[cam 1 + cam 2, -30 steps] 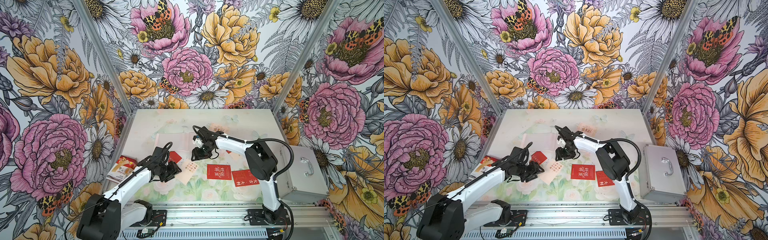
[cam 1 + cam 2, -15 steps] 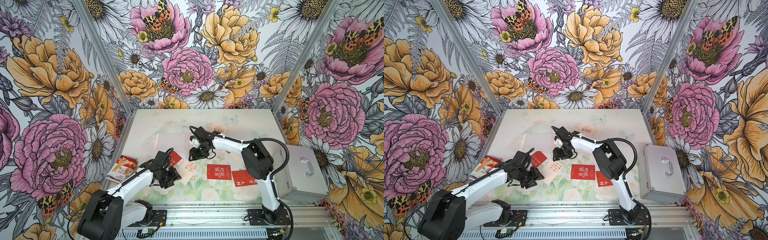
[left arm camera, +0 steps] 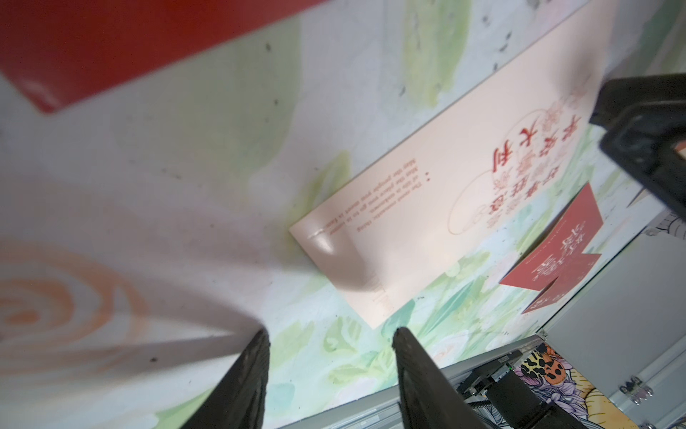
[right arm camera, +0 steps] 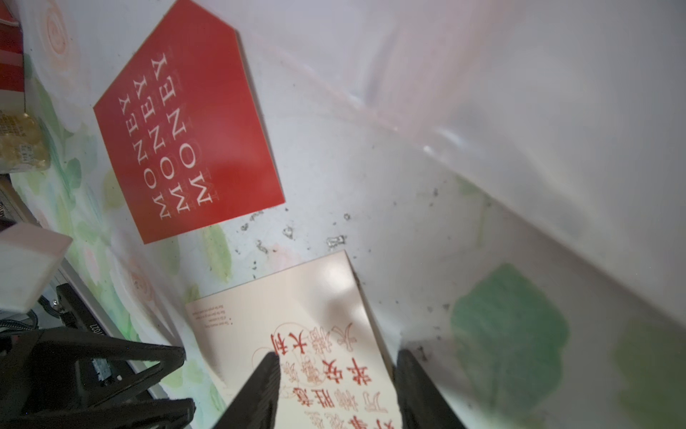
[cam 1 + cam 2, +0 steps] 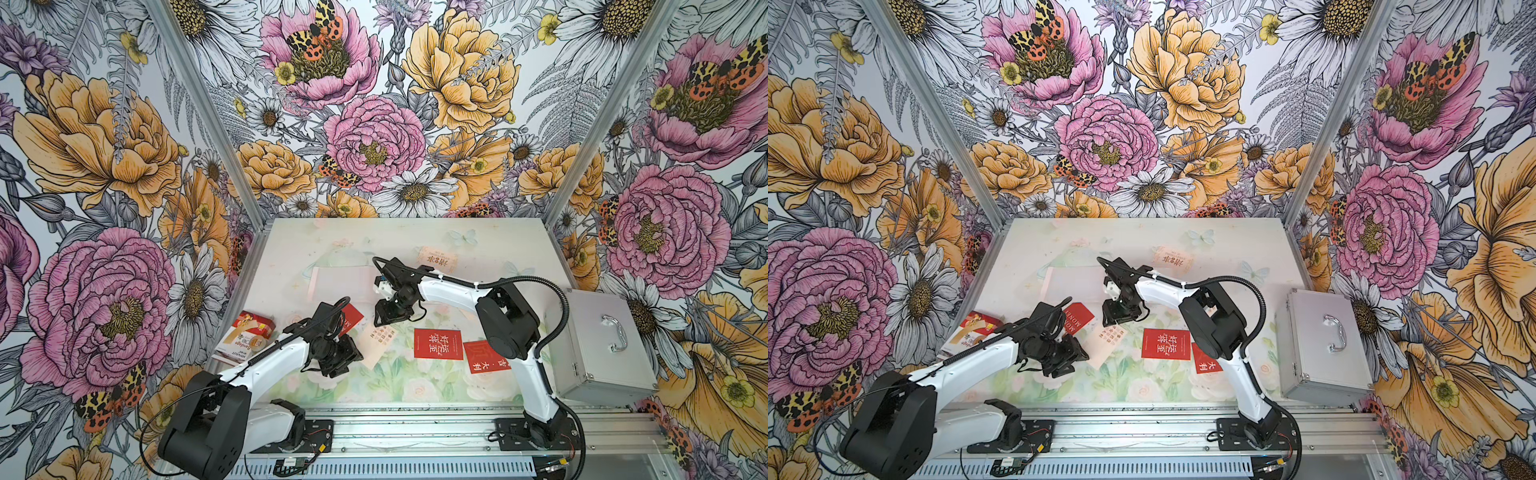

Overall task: Place the photos into the photo albums
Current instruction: Pick up the photo at the center of the board.

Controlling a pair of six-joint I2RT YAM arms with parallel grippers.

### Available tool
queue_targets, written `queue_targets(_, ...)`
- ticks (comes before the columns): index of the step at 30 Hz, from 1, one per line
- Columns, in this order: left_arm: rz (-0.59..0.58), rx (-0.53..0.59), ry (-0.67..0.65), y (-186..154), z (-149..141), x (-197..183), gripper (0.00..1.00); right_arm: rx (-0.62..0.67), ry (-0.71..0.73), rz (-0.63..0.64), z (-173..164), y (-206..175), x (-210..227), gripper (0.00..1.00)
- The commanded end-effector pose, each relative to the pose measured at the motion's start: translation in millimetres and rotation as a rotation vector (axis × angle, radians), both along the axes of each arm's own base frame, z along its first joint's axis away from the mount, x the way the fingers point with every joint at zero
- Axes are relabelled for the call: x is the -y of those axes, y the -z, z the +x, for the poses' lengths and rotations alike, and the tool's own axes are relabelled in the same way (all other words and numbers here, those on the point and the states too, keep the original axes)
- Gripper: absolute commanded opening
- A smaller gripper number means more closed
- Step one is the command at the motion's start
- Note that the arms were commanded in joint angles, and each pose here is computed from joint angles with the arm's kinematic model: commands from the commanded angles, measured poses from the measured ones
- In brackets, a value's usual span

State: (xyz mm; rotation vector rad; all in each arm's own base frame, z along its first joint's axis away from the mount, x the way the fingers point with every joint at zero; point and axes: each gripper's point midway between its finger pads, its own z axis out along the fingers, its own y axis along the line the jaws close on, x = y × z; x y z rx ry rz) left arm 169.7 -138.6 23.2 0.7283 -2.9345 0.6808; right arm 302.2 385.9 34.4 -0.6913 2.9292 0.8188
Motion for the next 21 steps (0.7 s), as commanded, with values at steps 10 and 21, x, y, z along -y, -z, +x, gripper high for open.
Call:
queue_targets(10,0.003,0.031,0.005,25,16,6,0.54,-0.05,-0.011,0.002,-9,9,-1,0.48)
queue_targets(21,-0.006,0.028,-0.014,28,21,-8,0.54,-0.085,-0.028,0.07,-17,-9,-4,0.46)
